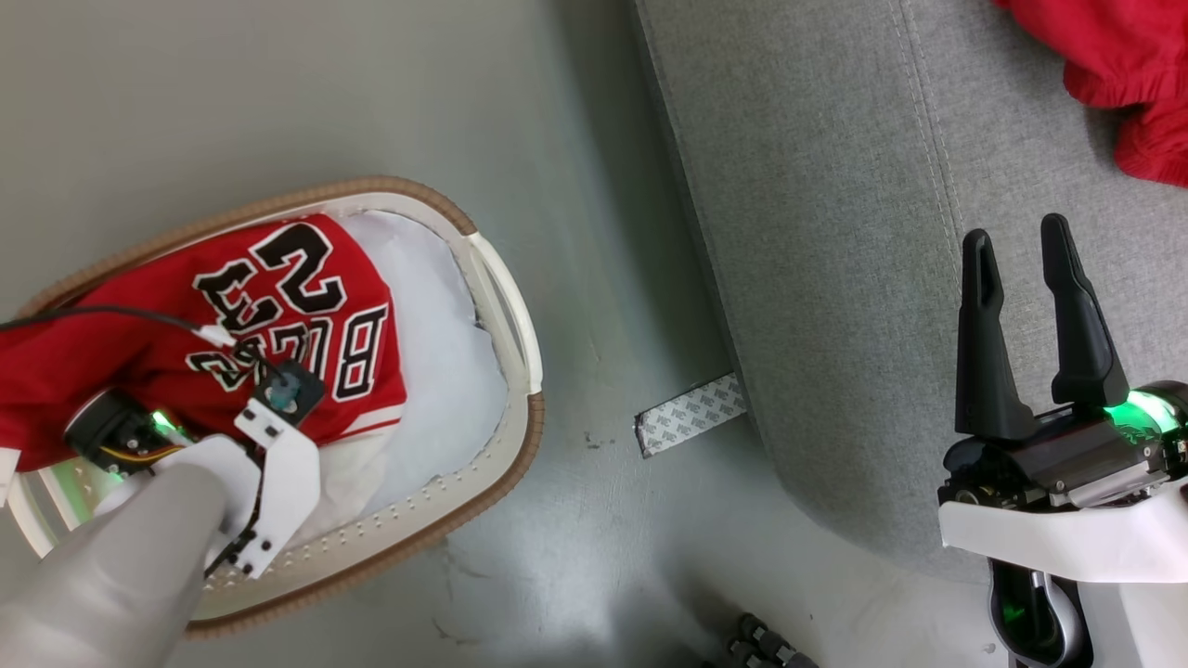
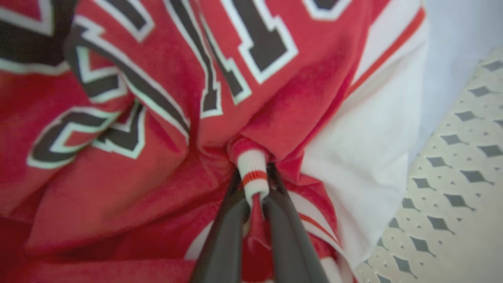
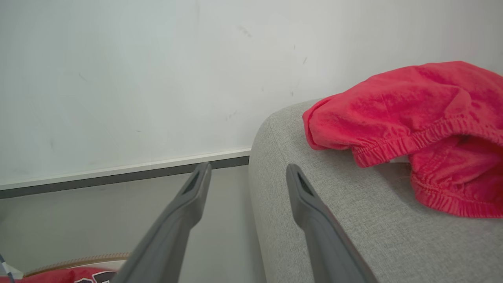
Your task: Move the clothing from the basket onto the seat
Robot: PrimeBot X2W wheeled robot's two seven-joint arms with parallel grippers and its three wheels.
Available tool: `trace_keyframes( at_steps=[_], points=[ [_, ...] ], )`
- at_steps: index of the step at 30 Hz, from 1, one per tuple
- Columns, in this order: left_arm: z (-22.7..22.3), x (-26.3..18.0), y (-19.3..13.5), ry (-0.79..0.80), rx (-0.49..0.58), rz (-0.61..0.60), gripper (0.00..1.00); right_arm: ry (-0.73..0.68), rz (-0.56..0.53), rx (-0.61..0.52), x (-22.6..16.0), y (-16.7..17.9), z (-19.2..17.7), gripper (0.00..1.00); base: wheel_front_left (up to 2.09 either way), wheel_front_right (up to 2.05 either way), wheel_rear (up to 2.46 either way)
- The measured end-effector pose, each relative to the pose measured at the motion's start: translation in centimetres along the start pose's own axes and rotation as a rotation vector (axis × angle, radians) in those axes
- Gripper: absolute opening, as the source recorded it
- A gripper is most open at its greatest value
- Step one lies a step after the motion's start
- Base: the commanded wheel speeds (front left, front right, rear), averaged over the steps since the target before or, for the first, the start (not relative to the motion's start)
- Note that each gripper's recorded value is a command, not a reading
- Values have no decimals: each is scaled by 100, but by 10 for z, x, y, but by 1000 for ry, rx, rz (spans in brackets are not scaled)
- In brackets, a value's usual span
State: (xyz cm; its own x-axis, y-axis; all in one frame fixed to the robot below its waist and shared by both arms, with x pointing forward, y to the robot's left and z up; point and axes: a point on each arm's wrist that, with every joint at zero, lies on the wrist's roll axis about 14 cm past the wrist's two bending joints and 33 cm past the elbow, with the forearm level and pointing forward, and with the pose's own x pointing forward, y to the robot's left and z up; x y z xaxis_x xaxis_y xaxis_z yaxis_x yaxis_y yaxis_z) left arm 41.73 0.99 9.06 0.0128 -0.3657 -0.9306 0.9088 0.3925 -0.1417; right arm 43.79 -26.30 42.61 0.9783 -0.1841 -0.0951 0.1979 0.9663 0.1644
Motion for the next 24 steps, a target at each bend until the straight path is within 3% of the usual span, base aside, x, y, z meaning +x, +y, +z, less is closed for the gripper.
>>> trace_keyframes(
  at_steps=[9, 13, 24],
  points=[
    [16, -12, -3, -77, -27, 9, 0, -28, 19, -4, 2, 5, 9, 100, 0, 0, 0],
    [38, -28, -6, -184, -66, 16, 0, -62, 20, -9, 1, 5, 22, 100, 0, 0, 0],
    [112, -121, -36, -550, -163, 67, 0, -172, 51, 11, -22, 15, 67, 100, 0, 0, 0]
  ],
)
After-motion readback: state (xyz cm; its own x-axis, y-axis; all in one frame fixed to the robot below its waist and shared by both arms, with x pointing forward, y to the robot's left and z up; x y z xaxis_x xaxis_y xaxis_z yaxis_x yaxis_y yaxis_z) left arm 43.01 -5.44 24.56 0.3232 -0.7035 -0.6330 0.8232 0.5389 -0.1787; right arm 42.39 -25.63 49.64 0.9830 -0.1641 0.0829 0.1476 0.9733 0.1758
